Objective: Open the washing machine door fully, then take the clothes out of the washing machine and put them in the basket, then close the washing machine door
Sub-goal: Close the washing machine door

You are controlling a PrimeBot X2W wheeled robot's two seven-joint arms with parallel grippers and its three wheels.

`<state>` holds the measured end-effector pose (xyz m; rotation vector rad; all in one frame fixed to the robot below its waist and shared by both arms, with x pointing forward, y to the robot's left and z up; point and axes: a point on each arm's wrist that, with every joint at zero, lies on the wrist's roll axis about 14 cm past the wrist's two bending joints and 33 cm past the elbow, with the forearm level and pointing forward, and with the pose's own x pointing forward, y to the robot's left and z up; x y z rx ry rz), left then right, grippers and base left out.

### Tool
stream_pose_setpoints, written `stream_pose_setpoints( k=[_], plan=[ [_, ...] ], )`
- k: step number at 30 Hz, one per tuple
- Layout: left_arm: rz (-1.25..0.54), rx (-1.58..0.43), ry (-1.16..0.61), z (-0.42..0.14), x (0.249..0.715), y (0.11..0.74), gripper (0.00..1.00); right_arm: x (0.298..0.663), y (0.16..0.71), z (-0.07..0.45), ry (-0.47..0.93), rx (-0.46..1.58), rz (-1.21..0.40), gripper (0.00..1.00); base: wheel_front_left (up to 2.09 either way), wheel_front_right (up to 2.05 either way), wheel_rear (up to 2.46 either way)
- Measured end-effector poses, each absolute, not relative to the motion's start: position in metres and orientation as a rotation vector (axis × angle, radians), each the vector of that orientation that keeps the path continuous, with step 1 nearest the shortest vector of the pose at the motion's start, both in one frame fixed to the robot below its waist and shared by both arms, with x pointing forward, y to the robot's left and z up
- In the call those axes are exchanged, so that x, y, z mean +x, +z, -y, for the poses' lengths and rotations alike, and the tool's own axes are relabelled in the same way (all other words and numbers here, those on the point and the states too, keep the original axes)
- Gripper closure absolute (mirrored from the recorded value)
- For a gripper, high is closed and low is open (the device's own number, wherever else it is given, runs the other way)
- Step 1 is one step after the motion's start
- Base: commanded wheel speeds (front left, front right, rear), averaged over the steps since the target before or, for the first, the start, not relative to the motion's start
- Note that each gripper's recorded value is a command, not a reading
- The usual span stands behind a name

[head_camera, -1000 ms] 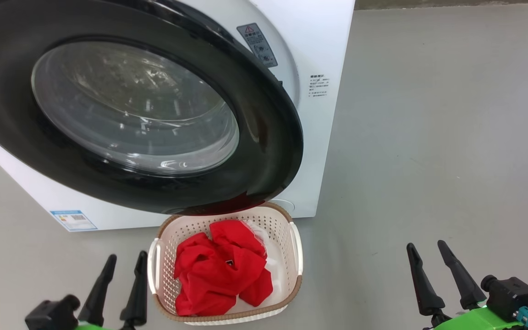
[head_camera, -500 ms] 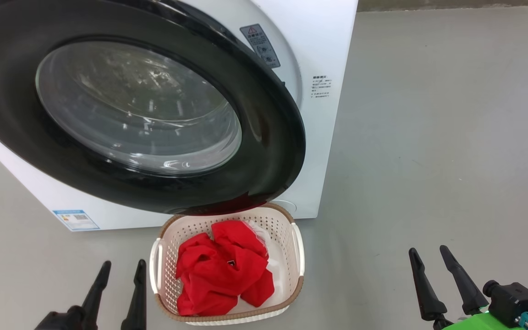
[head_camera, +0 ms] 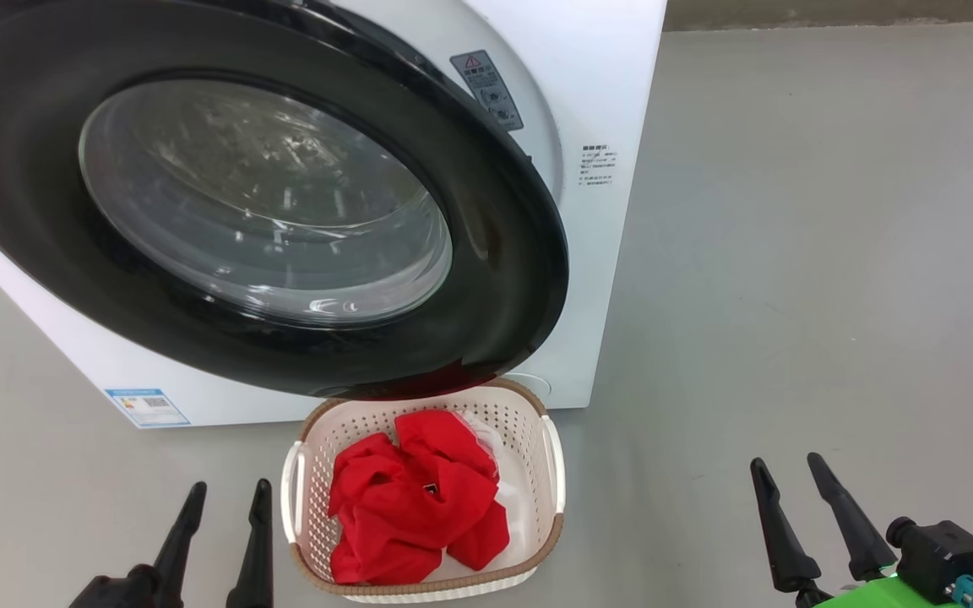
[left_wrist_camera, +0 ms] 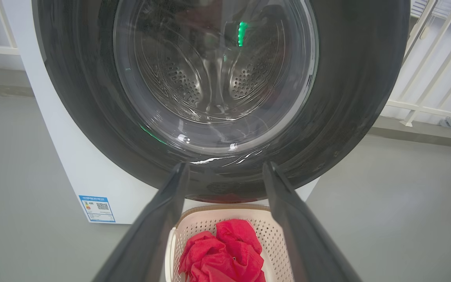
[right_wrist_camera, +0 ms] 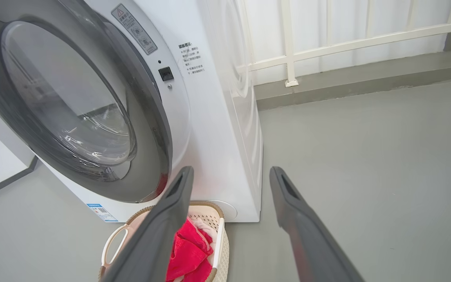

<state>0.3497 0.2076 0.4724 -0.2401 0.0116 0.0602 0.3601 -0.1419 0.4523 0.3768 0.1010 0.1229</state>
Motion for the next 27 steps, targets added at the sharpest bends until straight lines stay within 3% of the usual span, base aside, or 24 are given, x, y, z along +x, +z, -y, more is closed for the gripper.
stream_pose_setpoints(
  k=[1,2,3,9,27],
  plan=[
    [-0.011,-0.241,0.061,-0.208,0.349,0.473,0.0,0.36,0.452,0.14,0.128,0.379,-0.102,0.63,0.0,0.0,0.0],
    [-0.01,-0.241,0.062,-0.208,0.349,0.473,0.0,0.36,0.452,0.137,0.136,0.381,-0.103,0.75,0.0,0.0,0.0],
    [-0.01,-0.241,0.063,-0.208,0.349,0.473,0.0,0.36,0.452,0.134,0.145,0.387,-0.105,1.0,0.0,0.0,0.0],
    [-0.015,-0.244,0.067,-0.209,0.347,0.471,0.0,0.367,0.459,0.106,0.236,0.399,-0.103,1.0,0.0,0.0,0.0],
    [-0.06,-0.316,0.11,-0.212,0.335,0.456,0.0,0.448,0.508,0.025,0.477,0.42,0.003,1.0,0.0,0.0,0.0]
  ],
)
